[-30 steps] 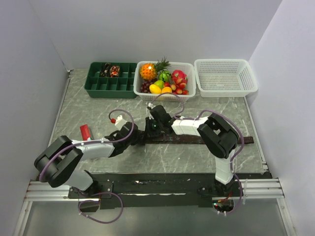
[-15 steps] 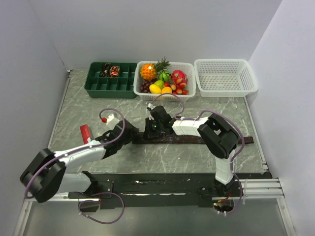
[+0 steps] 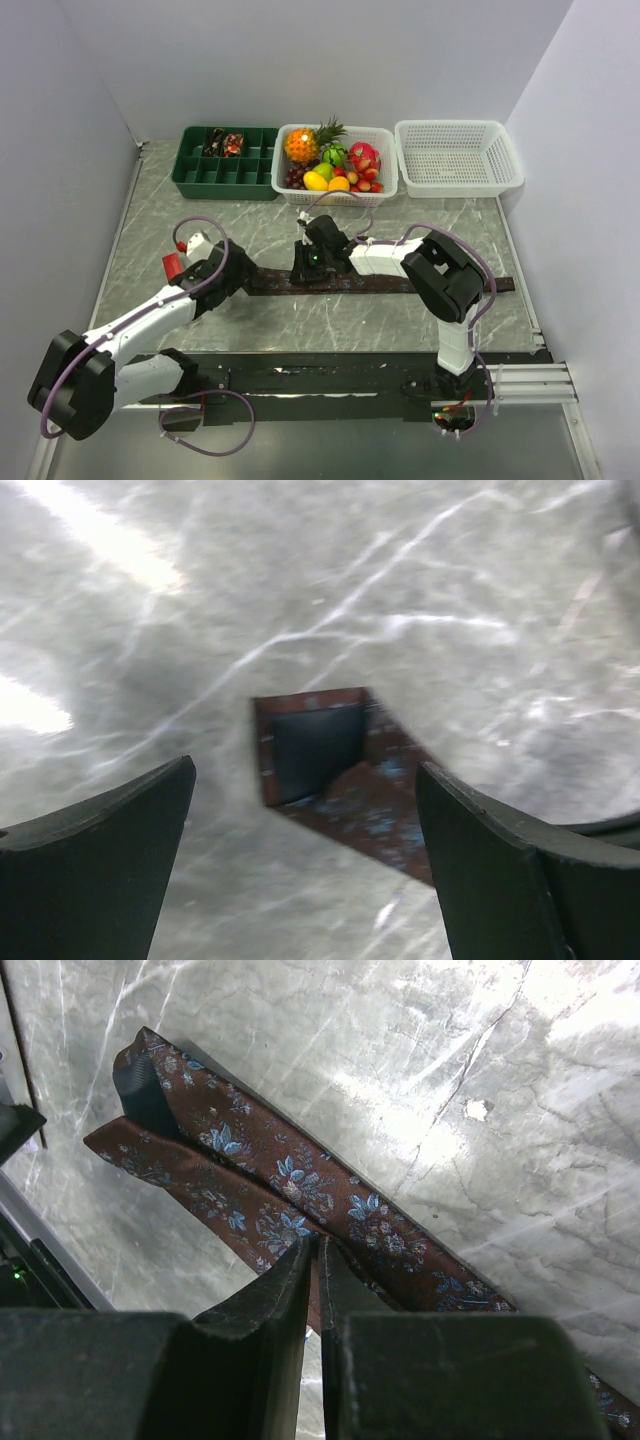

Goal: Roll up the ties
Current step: Roll the tie at the center of the board.

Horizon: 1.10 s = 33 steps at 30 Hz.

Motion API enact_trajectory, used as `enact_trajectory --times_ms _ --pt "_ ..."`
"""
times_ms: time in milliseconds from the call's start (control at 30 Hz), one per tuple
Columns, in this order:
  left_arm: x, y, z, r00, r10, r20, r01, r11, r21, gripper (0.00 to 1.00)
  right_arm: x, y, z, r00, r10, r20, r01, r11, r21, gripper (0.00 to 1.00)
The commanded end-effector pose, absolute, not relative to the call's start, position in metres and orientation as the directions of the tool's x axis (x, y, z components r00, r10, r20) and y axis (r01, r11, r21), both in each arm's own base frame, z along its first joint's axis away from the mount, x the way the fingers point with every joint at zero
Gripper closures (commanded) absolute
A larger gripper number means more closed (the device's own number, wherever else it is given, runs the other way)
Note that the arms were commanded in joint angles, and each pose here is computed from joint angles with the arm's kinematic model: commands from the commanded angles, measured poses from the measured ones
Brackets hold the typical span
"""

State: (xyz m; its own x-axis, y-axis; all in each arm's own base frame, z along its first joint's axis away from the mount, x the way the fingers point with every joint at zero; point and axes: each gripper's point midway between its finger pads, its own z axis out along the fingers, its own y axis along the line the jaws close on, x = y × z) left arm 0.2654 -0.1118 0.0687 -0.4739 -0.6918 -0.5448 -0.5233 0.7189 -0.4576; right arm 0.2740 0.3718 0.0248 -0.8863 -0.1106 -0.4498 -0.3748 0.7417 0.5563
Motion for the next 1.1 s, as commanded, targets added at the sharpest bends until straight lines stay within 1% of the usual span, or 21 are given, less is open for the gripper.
enact_trajectory --times_ms 0,100,133,200,233,300,333,400,433,533,600,700,933,1033,1067 --pt "0.256 -0.101 0.072 -0.505 -0.662 -0.553 -0.551 0.741 -0.384 0.04 0.275 0.377 0.027 -0.879 -0.131 -0.458 -0.399 0.728 0.557 0.85" --pt "0.259 -0.121 0.08 -0.568 -0.613 -0.55 -0.424 0.79 -0.442 0.04 0.275 0.377 0.031 -0.876 -0.131 -0.465 -0.404 0.725 0.557 0.85" --pt "0.26 -0.136 0.089 -0.596 -0.58 -0.555 -0.317 0.805 -0.501 0.04 0.276 0.376 0.032 -0.874 -0.131 -0.469 -0.406 0.725 0.555 0.85" --pt "0.259 -0.143 0.105 -0.57 -0.603 -0.558 -0.249 0.774 -0.582 0.03 0.276 0.377 0.036 -0.87 -0.134 -0.474 -0.414 0.722 0.555 0.85" --pt "0.253 -0.14 0.096 -0.558 -0.627 -0.544 -0.267 0.756 -0.598 0.04 0.276 0.378 0.037 -0.869 -0.134 -0.477 -0.416 0.72 0.555 0.84" --pt "0.247 -0.13 0.097 -0.512 -0.686 -0.518 -0.309 0.709 -0.634 0.04 0.276 0.379 0.042 -0.863 -0.133 -0.488 -0.426 0.711 0.559 0.85" --pt "0.244 -0.124 0.093 -0.505 -0.706 -0.497 -0.35 0.694 -0.629 0.03 0.276 0.378 0.042 -0.861 -0.134 -0.49 -0.429 0.709 0.56 0.84" --pt "0.239 -0.115 0.081 -0.523 -0.695 -0.493 -0.397 0.71 -0.581 0.01 0.277 0.381 0.049 -0.853 -0.127 -0.506 -0.44 0.695 0.568 0.84" --pt "0.239 -0.115 0.079 -0.533 -0.683 -0.499 -0.396 0.723 -0.566 0.03 0.276 0.383 0.052 -0.852 -0.126 -0.508 -0.444 0.688 0.575 0.84" --pt "0.239 -0.122 0.072 -0.559 -0.669 -0.49 -0.375 0.731 -0.57 0.03 0.275 0.391 0.059 -0.843 -0.129 -0.522 -0.464 0.667 0.584 0.84" --pt "0.243 -0.131 0.071 -0.569 -0.671 -0.475 -0.344 0.719 -0.603 0.03 0.273 0.397 0.06 -0.839 -0.139 -0.526 -0.475 0.658 0.584 0.84" --pt "0.239 -0.135 0.056 -0.588 -0.674 -0.447 -0.353 0.711 -0.608 0.04 0.27 0.409 0.059 -0.838 -0.164 -0.521 -0.488 0.653 0.579 0.84" --pt "0.234 -0.13 0.042 -0.546 -0.726 -0.418 -0.383 0.66 -0.646 0.03 0.27 0.423 0.057 -0.833 -0.172 -0.526 -0.498 0.646 0.578 0.84" --pt "0.234 -0.13 0.042 -0.53 -0.736 -0.421 -0.369 0.647 -0.667 0.01 0.272 0.423 0.052 -0.834 -0.178 -0.523 -0.495 0.659 0.567 0.84" --pt "0.235 -0.131 0.044 -0.525 -0.739 -0.422 -0.357 0.641 -0.679 0.03 0.272 0.424 0.051 -0.834 -0.18 -0.521 -0.496 0.659 0.566 0.84"
